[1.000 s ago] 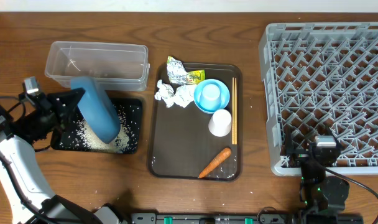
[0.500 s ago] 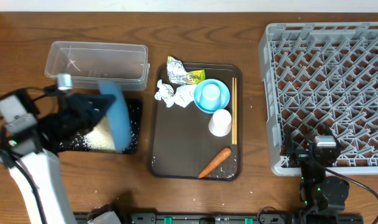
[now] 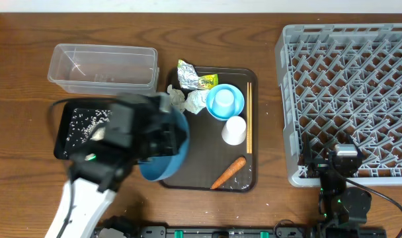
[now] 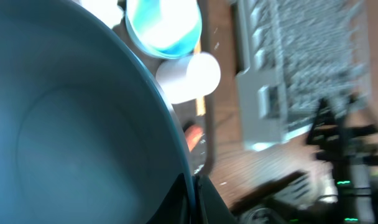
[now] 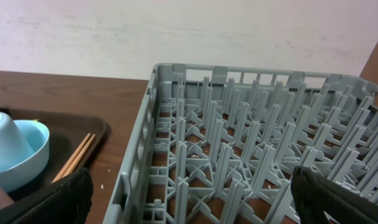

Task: Sort waste into correct bins and load items into the dishwasher rack
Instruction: 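Carry the blue plate back and set it on the brown tray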

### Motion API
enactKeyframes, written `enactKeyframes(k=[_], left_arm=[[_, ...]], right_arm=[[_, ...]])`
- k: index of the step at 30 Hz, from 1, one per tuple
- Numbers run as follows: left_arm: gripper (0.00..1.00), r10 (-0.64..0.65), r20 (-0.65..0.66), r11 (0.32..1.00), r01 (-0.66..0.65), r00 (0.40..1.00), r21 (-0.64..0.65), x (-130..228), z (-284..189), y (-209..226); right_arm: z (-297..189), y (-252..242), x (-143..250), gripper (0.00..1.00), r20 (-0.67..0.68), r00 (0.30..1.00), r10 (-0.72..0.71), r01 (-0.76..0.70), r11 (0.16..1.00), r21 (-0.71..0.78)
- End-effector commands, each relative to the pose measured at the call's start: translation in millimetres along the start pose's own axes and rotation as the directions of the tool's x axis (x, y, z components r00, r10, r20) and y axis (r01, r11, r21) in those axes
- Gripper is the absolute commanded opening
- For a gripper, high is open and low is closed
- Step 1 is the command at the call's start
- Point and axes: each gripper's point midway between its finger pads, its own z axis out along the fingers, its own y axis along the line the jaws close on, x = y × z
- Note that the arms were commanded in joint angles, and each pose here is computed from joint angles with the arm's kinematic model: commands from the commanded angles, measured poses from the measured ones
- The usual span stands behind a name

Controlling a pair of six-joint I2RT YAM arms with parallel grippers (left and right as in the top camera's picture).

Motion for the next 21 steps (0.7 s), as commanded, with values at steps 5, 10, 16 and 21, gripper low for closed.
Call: enactKeyframes(k=[5,10,16,21], left_arm=[[0.06,0.12,-0.059,0.982,-0.127,0.991,-0.142,7,68,-7],[0.06,0.122,-0.14,0.975,-0.145,0.983,-0.169,18,104,-2],[0.07,0.085,-0.211,0.967,-0.131,0.974,-0.22,29,127,15],[0.07,0.061,-0.238,0.962,-0.12,0.969,-0.244,34,138,23]], right_arm=[[0,0,1,0.99,0.0,1.0,0.014,-0.013,1.0,-0.002],[0,0,1,0.99,0.0,1.0,0.014,-0.013,1.0,-0.002],[0,0,1,0.99,0.0,1.0,0.014,-0.013,1.0,-0.002],[0,0,1,0.99,0.0,1.0,0.014,-0.013,1.0,-0.002]])
